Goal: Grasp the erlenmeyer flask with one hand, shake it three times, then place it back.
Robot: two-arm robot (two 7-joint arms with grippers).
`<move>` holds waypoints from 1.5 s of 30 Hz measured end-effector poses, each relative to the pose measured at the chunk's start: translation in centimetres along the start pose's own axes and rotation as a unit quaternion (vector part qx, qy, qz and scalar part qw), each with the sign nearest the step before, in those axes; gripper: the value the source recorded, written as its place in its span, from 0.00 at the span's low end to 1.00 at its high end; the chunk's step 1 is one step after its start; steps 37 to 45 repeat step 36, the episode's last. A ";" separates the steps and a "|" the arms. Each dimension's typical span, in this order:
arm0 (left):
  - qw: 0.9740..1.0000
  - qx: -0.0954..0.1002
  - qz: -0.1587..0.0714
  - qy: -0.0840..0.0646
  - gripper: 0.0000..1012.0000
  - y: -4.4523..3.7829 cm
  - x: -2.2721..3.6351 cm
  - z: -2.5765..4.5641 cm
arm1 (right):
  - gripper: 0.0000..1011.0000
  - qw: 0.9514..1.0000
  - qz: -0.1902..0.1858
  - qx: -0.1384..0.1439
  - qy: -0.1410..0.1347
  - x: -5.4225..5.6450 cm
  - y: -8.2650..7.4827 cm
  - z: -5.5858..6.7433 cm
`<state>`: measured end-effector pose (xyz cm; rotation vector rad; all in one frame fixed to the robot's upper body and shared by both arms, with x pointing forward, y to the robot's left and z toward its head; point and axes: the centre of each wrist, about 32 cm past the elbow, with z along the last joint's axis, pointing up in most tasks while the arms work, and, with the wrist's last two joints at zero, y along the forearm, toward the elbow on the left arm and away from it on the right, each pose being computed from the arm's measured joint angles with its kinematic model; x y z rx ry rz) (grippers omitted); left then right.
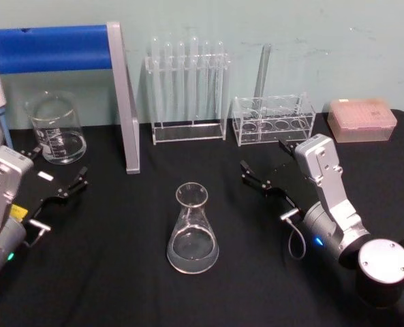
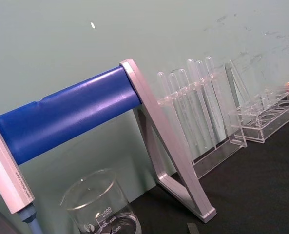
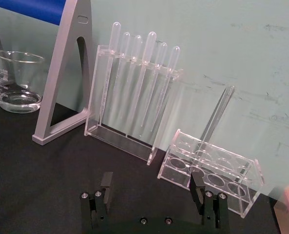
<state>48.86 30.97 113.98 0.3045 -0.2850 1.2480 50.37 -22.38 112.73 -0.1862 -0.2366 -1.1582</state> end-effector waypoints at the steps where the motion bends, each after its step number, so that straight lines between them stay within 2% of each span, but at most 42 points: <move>1: 1.000 0.000 0.000 0.000 0.99 0.00 0.00 0.00 | 0.99 1.000 0.000 0.000 0.000 0.0 0.0 0.0; 45: 1.000 0.000 0.000 0.000 0.99 0.00 0.00 0.00 | 0.99 1.000 0.000 0.000 0.000 0.0 0.0 0.0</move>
